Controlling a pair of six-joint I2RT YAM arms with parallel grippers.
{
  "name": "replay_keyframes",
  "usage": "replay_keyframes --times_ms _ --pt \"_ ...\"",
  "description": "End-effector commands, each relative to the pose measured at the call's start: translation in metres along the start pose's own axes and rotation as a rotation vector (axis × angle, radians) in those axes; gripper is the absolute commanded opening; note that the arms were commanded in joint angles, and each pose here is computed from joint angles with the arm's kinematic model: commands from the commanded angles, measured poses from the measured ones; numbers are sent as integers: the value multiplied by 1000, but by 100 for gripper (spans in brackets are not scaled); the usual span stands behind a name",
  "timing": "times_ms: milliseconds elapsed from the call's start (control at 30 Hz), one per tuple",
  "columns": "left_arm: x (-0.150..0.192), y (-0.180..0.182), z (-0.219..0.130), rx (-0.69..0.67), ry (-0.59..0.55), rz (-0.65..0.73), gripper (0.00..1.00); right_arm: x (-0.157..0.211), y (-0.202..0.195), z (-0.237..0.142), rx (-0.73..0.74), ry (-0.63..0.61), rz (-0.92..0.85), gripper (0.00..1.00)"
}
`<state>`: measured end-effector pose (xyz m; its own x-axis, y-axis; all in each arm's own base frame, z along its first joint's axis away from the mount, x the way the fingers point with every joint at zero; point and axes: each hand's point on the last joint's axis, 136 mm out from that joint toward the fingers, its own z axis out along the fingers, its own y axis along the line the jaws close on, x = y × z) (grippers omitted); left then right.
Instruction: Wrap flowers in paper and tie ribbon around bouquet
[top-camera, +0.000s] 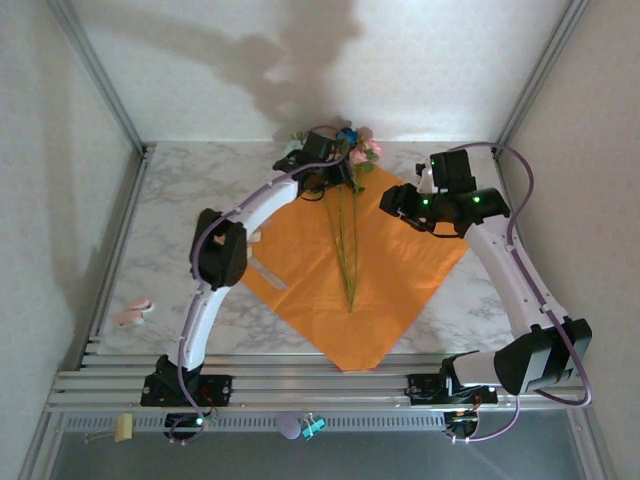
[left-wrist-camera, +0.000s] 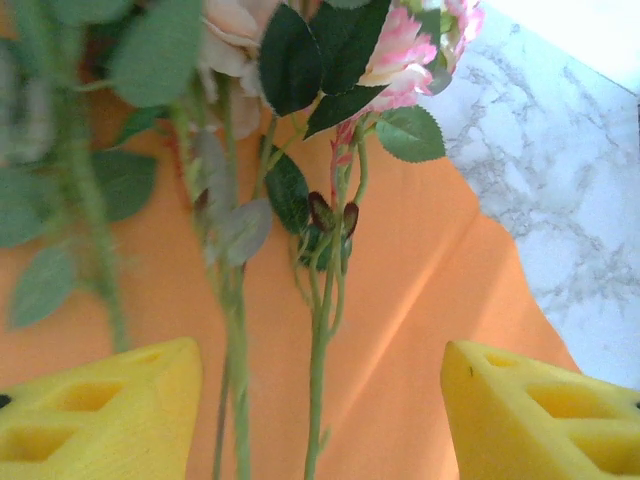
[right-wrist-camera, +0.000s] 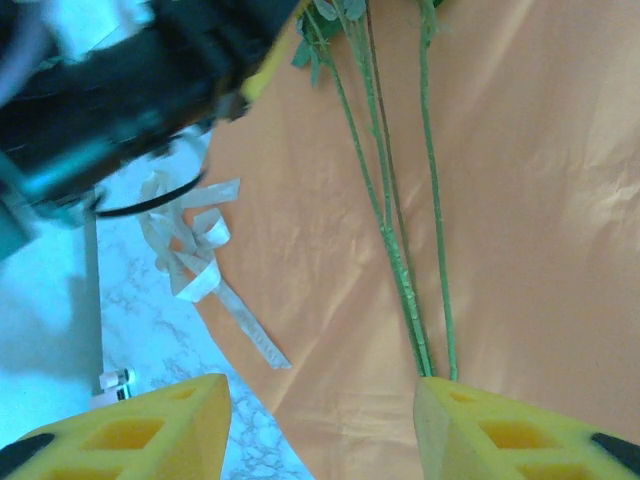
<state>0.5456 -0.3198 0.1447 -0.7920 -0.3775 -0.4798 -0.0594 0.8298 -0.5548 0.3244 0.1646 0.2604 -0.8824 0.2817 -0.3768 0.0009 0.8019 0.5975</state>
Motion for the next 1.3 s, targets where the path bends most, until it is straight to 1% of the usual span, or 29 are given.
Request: replay_keyframes --times_ms 0,67,133,167,267,367,400,467,567,600,700,767,867,967,1100,1167,1267 --pt "-18 40 -78 -99 -56 -104 63 16 0 13 57 62 -93 52" --pt "5 72 -91 -70 -16 -201 58 29 9 26 74 96 -154 52" --pt "32 100 -99 -15 46 -317 50 46 23 45 59 144 -188 51" --pt "44 109 -98 2 74 -351 46 53 28 53 52 161 -198 51" --pt "76 134 -87 16 139 -426 41 72 45 82 32 215 -212 50" --pt "90 158 -80 -29 153 -465 37 89 62 107 17 274 -231 49" --pt "93 169 -80 -64 146 -473 37 97 68 117 5 301 -239 49" --pt "97 186 -82 -88 132 -503 36 111 76 138 -2 353 -235 49" --pt "98 207 -83 -117 121 -515 36 124 80 167 0 403 -215 48" --pt "98 215 -84 -131 122 -520 36 135 85 176 4 427 -228 48" --pt "95 236 -87 -170 107 -533 36 147 95 201 11 466 -232 47" --pt "92 246 -90 -172 93 -550 35 156 98 219 21 495 -225 47" --pt "88 247 -91 -133 93 -572 34 169 97 248 50 530 -200 43" --pt "88 246 -91 -123 102 -577 33 176 87 273 90 538 -145 37" --pt "88 245 -94 -98 98 -608 33 181 66 292 179 543 -105 32" --pt "86 244 -97 -80 94 -623 33 187 51 296 239 561 -89 31" --pt "80 247 -102 -72 83 -628 33 191 25 292 342 568 -84 30"
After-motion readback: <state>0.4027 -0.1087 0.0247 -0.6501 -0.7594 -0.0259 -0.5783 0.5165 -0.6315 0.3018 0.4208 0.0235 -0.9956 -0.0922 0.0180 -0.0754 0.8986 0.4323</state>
